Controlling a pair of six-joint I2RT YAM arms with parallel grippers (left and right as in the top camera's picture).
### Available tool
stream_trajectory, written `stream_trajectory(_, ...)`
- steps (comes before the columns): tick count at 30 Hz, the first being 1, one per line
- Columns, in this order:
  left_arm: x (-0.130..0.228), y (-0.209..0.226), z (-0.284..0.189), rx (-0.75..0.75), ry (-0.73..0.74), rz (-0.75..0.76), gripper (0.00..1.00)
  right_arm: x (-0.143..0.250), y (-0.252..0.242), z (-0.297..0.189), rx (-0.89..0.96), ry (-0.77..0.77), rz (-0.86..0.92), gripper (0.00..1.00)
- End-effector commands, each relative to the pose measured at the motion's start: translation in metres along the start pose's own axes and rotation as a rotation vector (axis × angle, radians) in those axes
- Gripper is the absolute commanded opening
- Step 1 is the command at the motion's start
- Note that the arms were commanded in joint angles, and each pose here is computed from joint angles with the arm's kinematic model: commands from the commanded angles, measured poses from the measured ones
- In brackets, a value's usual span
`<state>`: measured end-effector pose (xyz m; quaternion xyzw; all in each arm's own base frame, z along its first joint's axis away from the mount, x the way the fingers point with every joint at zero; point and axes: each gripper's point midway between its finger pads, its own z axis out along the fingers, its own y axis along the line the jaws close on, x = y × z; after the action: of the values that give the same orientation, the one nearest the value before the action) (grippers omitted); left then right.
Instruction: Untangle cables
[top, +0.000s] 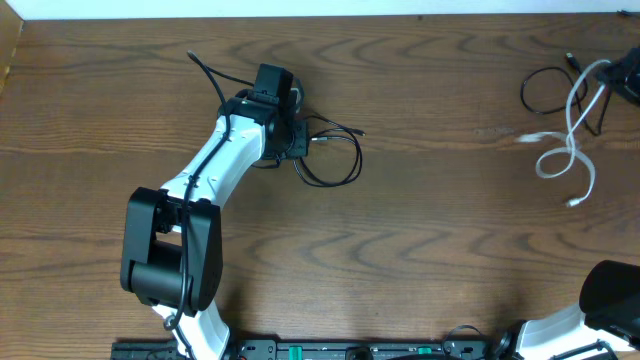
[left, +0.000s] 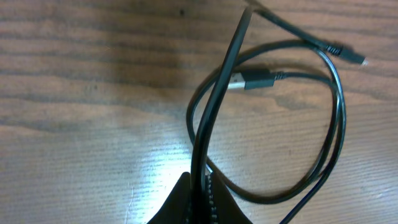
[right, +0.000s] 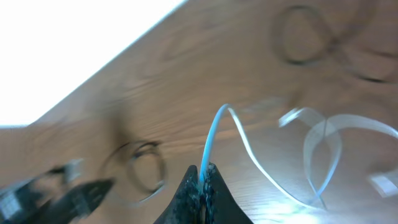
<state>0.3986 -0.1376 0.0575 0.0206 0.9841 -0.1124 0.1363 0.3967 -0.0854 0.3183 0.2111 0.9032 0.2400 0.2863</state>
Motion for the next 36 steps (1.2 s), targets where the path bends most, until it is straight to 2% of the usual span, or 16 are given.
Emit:
stream_trajectory(1,0.003,0.002,-0.004,-0.015,0.007,-0.009,0.07,0.008,0.067,-0.038,-0.302,-0.041,-0.148,0.01)
stream_trajectory(4,0.006,0.003,-0.004,-0.019,0.02,-0.01,0.08,0.016,0.085,-0.057,-0.35,-0.068,-0.204,0.01)
stream_trajectory(7,0.007,0.003,-0.004,-0.019,0.022,-0.011,0.07,0.019,0.083,-0.071,-0.279,-0.117,-0.229,0.01)
stream_trajectory(13,0.011,0.004,-0.004,-0.023,0.037,-0.013,0.08,0.0,0.035,-0.109,0.072,-0.315,-0.146,0.01)
stream_trajectory(21,0.013,0.004,-0.004,-0.025,0.047,-0.013,0.08,-0.032,-0.043,-0.157,0.474,-0.555,0.083,0.01)
stream_trajectory(28,0.017,0.005,-0.004,-0.029,0.064,-0.016,0.07,-0.074,-0.094,-0.149,0.606,-0.618,0.13,0.01)
stream_trajectory(33,0.018,0.005,-0.004,-0.03,0.068,-0.017,0.08,-0.106,-0.139,-0.125,0.63,-0.633,0.187,0.01)
stream_trajectory(35,0.018,0.005,-0.004,-0.031,0.069,-0.017,0.07,-0.113,-0.162,-0.111,0.643,-0.613,0.223,0.06)
stream_trajectory(36,0.018,0.005,-0.004,-0.03,0.069,-0.017,0.08,-0.116,-0.173,-0.103,0.65,-0.6,0.234,0.11)
